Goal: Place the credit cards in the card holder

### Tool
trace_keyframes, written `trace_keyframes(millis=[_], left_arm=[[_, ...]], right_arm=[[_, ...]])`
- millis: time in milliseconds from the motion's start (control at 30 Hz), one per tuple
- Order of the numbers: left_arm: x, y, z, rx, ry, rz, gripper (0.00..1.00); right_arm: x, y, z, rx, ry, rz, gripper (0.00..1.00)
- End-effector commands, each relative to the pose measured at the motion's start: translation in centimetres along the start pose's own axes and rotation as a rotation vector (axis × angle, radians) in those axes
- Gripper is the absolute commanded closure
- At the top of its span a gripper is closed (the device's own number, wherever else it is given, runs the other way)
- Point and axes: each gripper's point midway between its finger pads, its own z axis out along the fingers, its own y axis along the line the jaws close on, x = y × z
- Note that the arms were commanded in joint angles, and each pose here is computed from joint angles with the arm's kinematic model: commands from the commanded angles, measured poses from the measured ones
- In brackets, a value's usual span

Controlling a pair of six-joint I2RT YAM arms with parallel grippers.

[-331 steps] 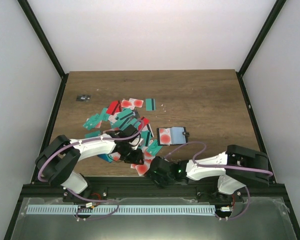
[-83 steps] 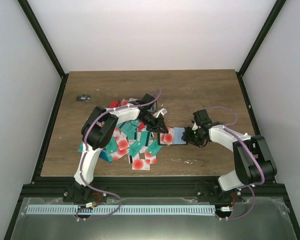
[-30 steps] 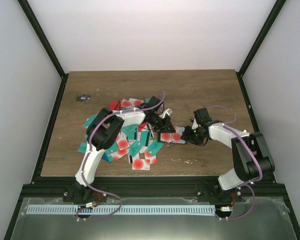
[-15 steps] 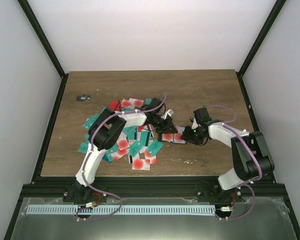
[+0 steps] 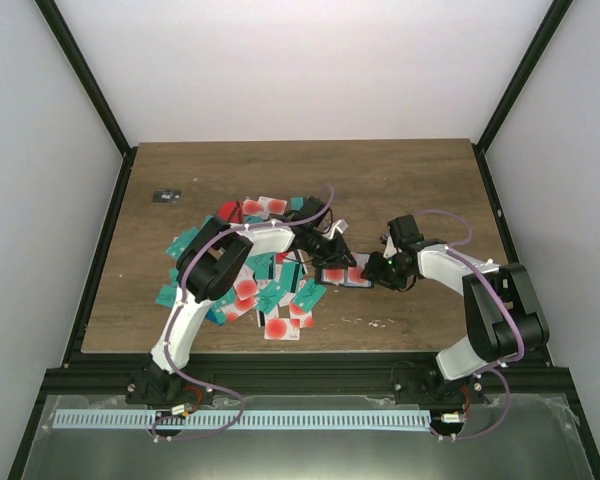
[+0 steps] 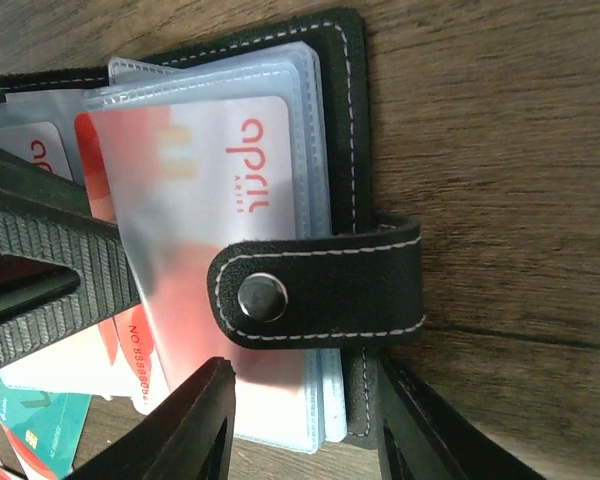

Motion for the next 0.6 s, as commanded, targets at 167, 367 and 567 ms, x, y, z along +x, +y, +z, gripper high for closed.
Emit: trace_keyframes(millis=[167, 367, 567], left_arm=[[2.1, 2.4, 0.0, -0.170, 0.044, 0.004, 0.76], [2.2, 2.3, -0.6, -0.201, 0.046, 0.025, 0.67], [2.0, 1.8, -1.3, -0.233, 0.047, 0.055, 0.62]], right_arm=[[-1.4, 1.4, -1.5, -0.054, -0.056, -0.039, 0.59], [-1.6, 1.6, -2.0, -0.056, -0.070, -0.037, 0.58], [-1.9, 1.9, -2.7, -0.058, -0.085, -0.034, 0.58]])
